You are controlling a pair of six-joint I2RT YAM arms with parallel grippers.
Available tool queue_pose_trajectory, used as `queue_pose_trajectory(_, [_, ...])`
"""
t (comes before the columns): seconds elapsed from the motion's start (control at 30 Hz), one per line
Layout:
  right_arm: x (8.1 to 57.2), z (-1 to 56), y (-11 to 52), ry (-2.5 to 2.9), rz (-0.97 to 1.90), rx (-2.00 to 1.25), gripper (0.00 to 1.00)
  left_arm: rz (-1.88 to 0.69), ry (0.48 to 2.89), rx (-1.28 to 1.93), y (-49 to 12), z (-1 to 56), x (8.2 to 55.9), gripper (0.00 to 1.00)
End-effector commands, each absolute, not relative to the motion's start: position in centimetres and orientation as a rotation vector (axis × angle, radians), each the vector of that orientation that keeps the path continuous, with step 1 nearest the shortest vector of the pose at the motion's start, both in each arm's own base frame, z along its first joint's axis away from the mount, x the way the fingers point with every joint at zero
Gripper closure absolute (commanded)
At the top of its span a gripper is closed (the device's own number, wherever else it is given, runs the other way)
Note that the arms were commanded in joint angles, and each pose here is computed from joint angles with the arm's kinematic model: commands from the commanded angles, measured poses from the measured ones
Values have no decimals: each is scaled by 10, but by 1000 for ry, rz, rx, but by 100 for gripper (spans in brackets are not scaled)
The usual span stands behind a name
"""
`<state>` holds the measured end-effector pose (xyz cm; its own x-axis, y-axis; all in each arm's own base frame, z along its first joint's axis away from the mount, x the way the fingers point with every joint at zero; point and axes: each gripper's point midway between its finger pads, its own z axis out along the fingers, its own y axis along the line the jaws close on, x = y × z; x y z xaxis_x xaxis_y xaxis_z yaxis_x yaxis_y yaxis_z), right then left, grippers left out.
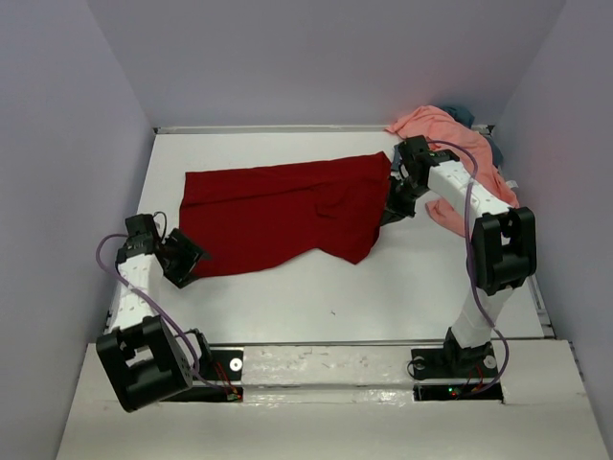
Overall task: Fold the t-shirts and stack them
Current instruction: Grap the side of the flattened tshirt closest away from the robot with both arms
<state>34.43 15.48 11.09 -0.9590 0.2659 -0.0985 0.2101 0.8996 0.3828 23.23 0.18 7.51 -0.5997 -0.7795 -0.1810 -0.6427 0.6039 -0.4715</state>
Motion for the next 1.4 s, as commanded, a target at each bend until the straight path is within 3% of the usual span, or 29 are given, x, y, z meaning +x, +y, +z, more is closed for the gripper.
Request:
queue_pose_trajectory(0.0, [355,122,157,2864,607,313,100,-431,2395,-1263,18,80,225,30])
queue_pose_trajectory(0.43, [362,130,163,2821,692,275,100,-92,2186,-1647,92,80,196,29])
queue_pose_trajectory(1.37, [370,146,174,2726,789,187,100,-162,2095,-1795,99,47,205,30])
